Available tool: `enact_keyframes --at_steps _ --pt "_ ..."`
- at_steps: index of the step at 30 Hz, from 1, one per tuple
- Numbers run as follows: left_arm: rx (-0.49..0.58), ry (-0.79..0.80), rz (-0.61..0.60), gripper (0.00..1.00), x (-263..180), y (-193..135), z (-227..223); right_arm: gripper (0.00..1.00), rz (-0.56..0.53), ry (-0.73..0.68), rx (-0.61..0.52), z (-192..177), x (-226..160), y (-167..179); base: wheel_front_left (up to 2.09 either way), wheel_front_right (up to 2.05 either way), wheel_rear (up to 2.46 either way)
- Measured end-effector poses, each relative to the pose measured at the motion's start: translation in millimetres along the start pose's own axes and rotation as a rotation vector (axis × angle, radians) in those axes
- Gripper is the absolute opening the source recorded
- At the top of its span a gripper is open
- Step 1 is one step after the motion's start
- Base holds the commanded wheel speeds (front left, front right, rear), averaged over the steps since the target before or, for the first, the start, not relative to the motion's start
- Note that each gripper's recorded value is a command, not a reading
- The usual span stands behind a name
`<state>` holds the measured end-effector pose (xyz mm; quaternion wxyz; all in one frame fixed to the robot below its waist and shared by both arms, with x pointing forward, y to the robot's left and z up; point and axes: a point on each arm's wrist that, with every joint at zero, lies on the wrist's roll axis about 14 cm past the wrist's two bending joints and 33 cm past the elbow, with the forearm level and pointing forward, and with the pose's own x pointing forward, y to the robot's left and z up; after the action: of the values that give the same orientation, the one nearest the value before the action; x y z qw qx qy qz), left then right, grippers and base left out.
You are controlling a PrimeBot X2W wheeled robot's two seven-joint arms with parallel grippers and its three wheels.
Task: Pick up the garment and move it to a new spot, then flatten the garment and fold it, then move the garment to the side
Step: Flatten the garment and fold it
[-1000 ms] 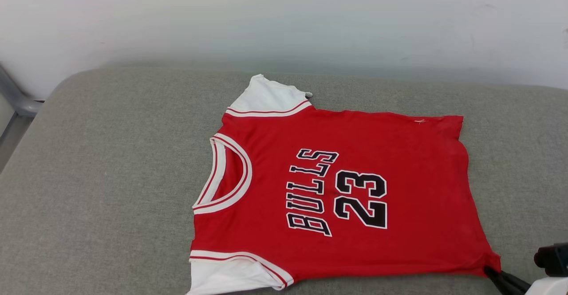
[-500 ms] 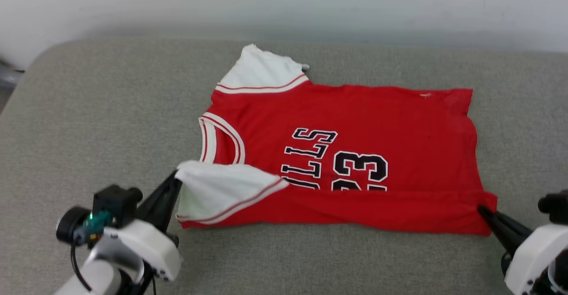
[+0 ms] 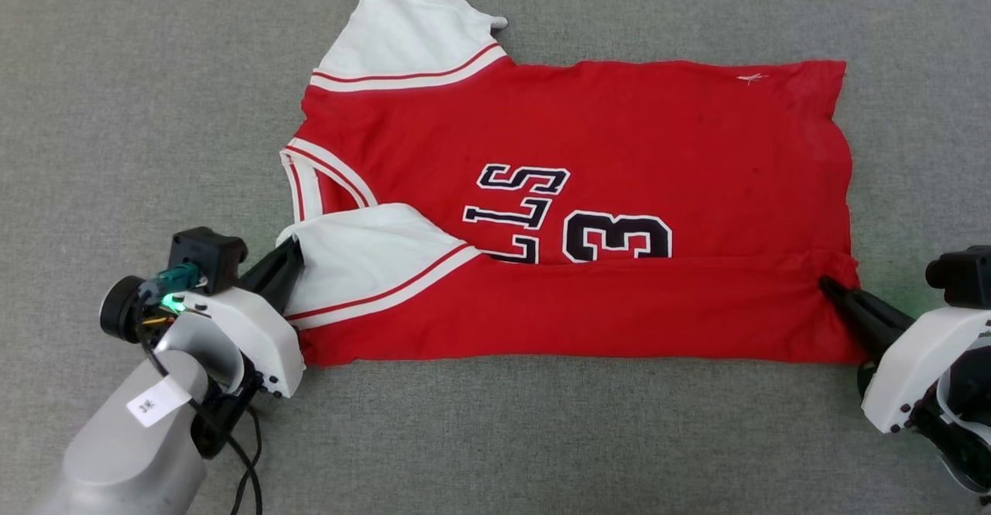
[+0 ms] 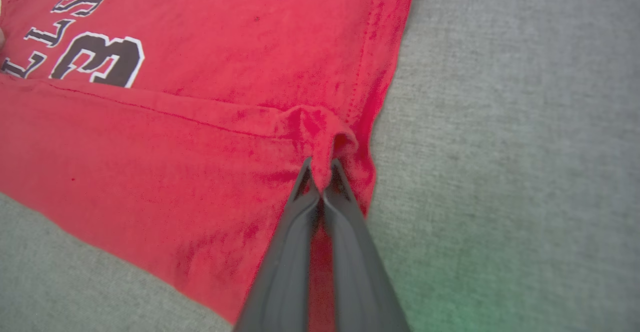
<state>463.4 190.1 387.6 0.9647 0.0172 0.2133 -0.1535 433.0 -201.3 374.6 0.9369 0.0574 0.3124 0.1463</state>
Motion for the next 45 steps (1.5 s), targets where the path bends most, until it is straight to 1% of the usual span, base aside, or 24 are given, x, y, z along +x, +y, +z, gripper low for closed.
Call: enact_keyframes --at_steps 3,9,10,11,12,13,22,24,29,34,37,43,45 --pt "-0.027 0.02 0.002 0.0 3 0 -11 0.0 0.004 0.011 0.005 -5 2 2 0.0 0.0 0.0" --pt "-0.03 0.014 0.006 0.0 3 0 -13 0.01 0.009 -0.004 0.003 -2 1 5 0.0 0.0 0.0" --pt "-0.027 0.012 0.008 0.0 2 1 -12 0.13 0.011 -0.012 -0.001 1 1 5 0.0 0.0 0.0" --pt "-0.024 0.006 0.011 0.14 1 2 -10 0.53 0.012 -0.022 -0.005 4 0 6 0.0 0.0 0.0" --pt "-0.021 0.002 0.016 0.55 0 3 -8 1.0 0.012 -0.03 -0.008 7 -2 6 0.0 0.0 0.0" --pt "-0.014 -0.002 0.023 1.0 -2 6 -6 1.0 0.014 -0.043 -0.01 11 -3 8 0.0 0.0 0.0" --pt "0.072 -0.102 0.057 1.0 -24 27 48 1.0 0.021 -0.211 -0.051 60 -25 17 0.0 0.0 0.0" --pt "0.087 -0.096 0.064 1.0 -31 33 58 1.0 0.024 -0.231 -0.058 66 -29 20 0.0 0.0 0.0" --pt "0.077 -0.075 0.057 1.0 -44 36 81 1.0 0.038 -0.257 -0.072 74 -34 30 0.0 0.0 0.0" --pt "0.01 0.042 0.013 1.0 -52 27 81 1.0 0.048 -0.266 -0.078 78 -37 39 0.0 0.0 0.0" --pt "-0.029 0.172 -0.026 1.0 -56 19 67 1.0 0.049 -0.261 -0.074 75 -38 42 0.0 0.0 0.0" --pt "-0.063 0.375 -0.116 1.0 -64 -4 44 1.0 0.045 -0.267 -0.069 77 -43 42 0.0 0.0 0.0" --pt "-0.065 0.432 -0.127 1.0 -66 -6 34 1.0 0.039 -0.264 -0.067 75 -43 40 0.0 0.0 0.0"
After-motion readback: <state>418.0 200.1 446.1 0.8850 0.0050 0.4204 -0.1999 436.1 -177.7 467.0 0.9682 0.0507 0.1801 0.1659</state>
